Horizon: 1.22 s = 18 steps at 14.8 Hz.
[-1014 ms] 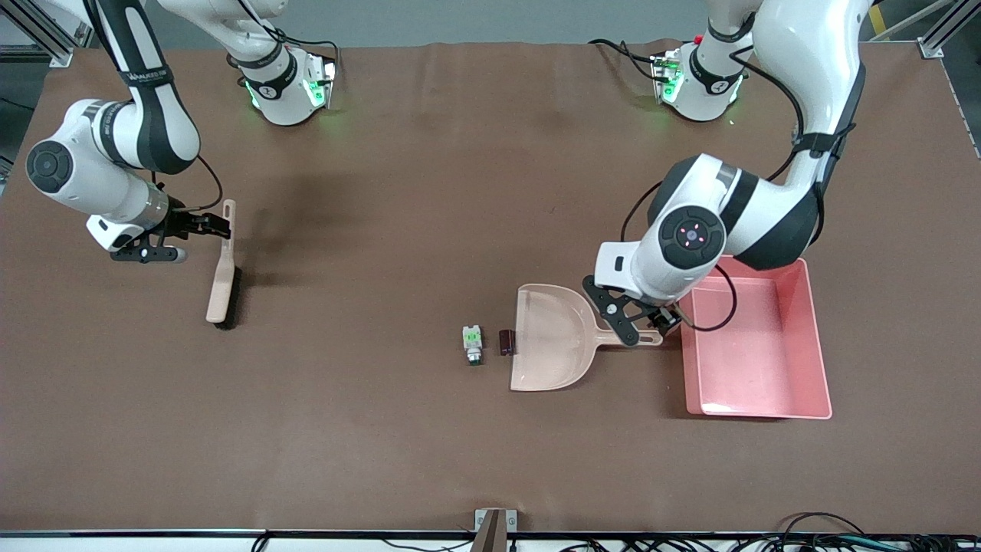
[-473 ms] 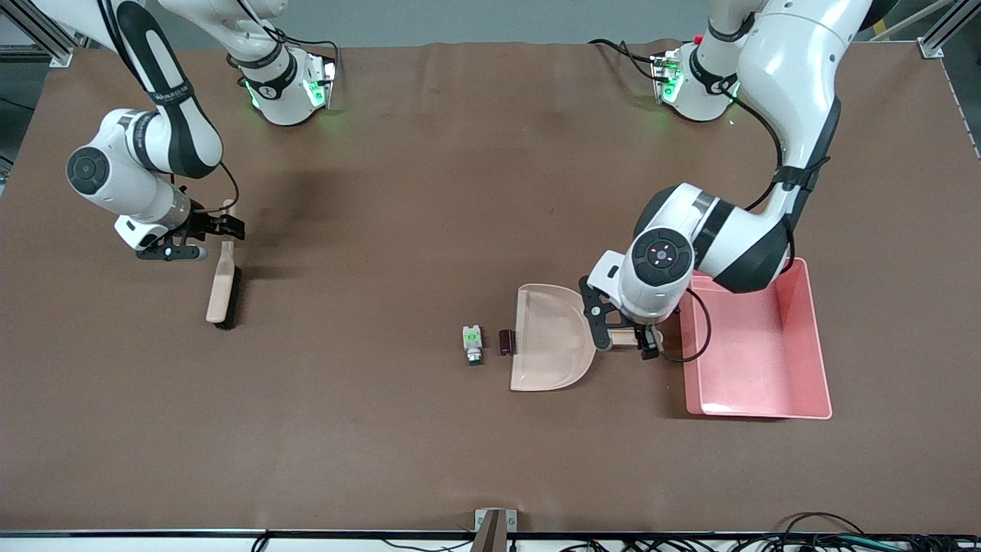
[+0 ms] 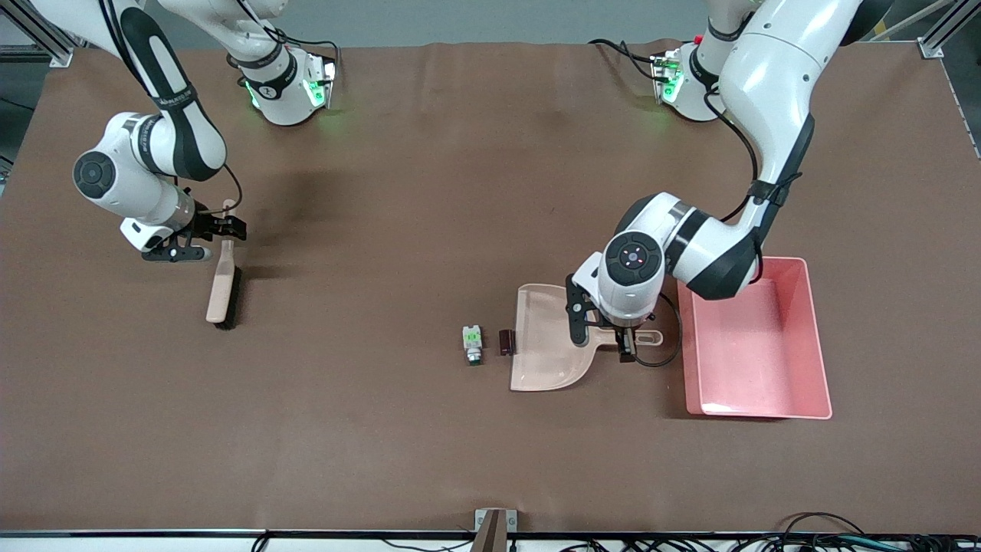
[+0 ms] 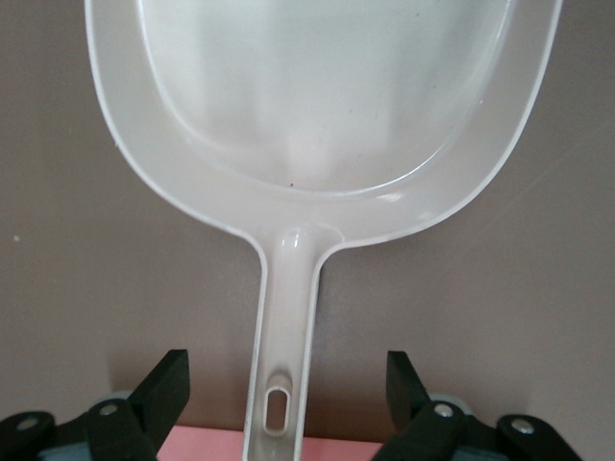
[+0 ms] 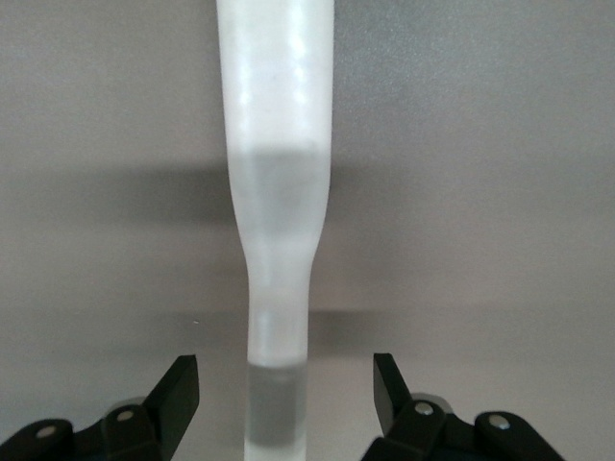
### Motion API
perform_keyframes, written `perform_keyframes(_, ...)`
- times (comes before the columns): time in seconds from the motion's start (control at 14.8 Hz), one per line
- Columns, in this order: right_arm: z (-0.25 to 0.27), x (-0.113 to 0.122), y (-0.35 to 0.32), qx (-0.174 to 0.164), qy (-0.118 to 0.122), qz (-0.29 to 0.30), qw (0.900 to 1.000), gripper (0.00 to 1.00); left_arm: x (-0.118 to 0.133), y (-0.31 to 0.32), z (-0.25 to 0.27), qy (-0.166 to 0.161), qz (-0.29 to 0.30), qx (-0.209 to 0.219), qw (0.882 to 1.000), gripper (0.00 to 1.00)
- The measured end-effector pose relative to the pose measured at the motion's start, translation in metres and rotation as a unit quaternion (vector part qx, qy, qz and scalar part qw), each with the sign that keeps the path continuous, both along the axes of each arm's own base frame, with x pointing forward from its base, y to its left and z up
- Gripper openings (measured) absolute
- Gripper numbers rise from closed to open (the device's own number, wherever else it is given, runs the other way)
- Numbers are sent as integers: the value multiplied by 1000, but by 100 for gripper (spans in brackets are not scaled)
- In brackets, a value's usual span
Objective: Clean e-waste and dump in bin
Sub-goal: 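Grasp the brush handle with the right gripper while the left gripper grasps the dustpan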
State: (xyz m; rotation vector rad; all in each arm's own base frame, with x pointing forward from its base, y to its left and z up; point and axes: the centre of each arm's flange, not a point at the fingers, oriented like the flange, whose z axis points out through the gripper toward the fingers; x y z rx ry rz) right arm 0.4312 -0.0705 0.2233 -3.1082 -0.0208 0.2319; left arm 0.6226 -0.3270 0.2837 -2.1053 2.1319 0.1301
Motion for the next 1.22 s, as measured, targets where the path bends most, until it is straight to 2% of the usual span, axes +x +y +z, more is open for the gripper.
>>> perform_keyframes(0.14,0,0,1,0,0,1,1000,76,0,-1,-3,2,-18,-1,1000,89)
perform_keyframes(0.2,0,0,1,0,0,1,1000,63,0,-2,-5,3,-26,-1,1000,89)
perform_keyframes(0.27,0,0,1,0,0,1,1000,59,0,-2,-7,5,-33,-1,999,89)
perform_keyframes(0.34,0,0,1,0,0,1,1000,59,-1,-3,-10,8,-40,0,999,88)
perform_keyframes(0.41,0,0,1,0,0,1,1000,53,-1,-4,-14,11,-44,0,999,88)
perform_keyframes(0.81,0,0,1,0,1,1,1000,46,2,-6,-31,11,-53,-9,998,85)
perform_keyframes(0.88,0,0,1,0,1,1,1000,37,3,-6,-33,11,-54,-9,998,85)
perform_keyframes(0.95,0,0,1,0,1,1,1000,36,4,-5,-36,10,-56,-5,998,84)
perform_keyframes(1.01,0,0,1,0,1,1,1000,29,5,-4,-38,8,-60,0,998,83)
perform_keyframes(1.22,0,0,1,0,1,1,1000,26,6,-3,-41,7,-64,5,998,80)
